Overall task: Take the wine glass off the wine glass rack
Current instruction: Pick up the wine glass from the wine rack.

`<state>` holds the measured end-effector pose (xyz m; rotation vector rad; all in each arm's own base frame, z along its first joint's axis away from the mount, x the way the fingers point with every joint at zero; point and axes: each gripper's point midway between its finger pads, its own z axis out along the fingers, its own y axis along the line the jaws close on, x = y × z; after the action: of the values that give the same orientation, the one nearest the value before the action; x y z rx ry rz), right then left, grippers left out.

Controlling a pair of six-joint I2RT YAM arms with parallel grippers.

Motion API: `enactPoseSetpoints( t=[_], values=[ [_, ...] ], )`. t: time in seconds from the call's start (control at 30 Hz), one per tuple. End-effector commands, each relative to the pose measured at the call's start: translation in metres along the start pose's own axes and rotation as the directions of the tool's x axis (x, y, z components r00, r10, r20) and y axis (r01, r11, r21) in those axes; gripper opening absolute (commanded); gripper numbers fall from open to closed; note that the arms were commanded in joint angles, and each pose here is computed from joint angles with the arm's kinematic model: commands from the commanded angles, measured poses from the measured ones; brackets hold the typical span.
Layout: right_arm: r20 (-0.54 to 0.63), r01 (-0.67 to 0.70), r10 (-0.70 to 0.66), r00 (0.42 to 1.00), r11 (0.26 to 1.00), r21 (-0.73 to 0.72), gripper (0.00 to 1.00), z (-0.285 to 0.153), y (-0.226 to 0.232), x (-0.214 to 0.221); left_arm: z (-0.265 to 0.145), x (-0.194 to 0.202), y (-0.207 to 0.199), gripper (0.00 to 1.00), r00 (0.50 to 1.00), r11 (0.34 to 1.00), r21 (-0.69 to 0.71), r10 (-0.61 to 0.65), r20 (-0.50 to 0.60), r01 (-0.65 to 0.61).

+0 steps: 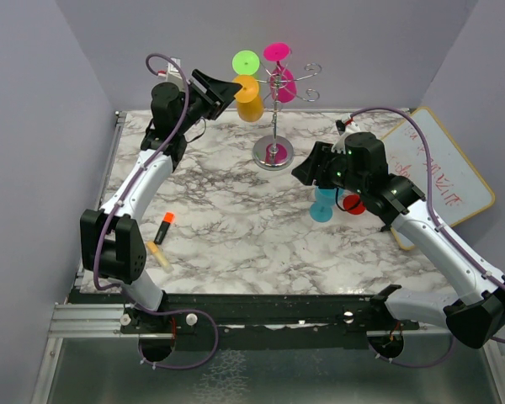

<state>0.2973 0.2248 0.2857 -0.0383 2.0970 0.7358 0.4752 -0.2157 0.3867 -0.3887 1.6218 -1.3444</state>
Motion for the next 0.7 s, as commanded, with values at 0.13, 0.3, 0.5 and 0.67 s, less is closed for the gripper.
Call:
enactPoseSetpoints(
  t=[0.13, 0.3, 0.5, 0.67],
  values=[
    [-0.014, 0.009, -0.008, 1.0, 0.999, 0.044, 0.57, -0.002, -0.011, 0.005, -0.005, -0.002, -0.016, 0.63, 1.0, 0.999, 0.031, 0.022, 0.005, -0.022],
    [-0.016, 0.01, -0.009, 1.0, 0.999, 0.045, 0.57, 0.0, -0.011, 0.006, -0.007, -0.005, -0.027, 0.66, 0.999, 0.998, 0.054, 0.035, 0.008, -0.035],
    [-0.019, 0.011, -0.01, 1.0, 0.999, 0.044, 0.57, 0.0, -0.011, 0.007, -0.01, -0.008, -0.028, 0.69, 0.998, 0.998, 0.044, 0.053, 0.024, -0.054],
    [-0.021, 0.009, -0.008, 1.0, 0.999, 0.043, 0.57, 0.002, -0.011, 0.007, -0.011, -0.008, -0.039, 0.71, 0.998, 0.994, 0.09, 0.053, 0.019, -0.055]
  ],
)
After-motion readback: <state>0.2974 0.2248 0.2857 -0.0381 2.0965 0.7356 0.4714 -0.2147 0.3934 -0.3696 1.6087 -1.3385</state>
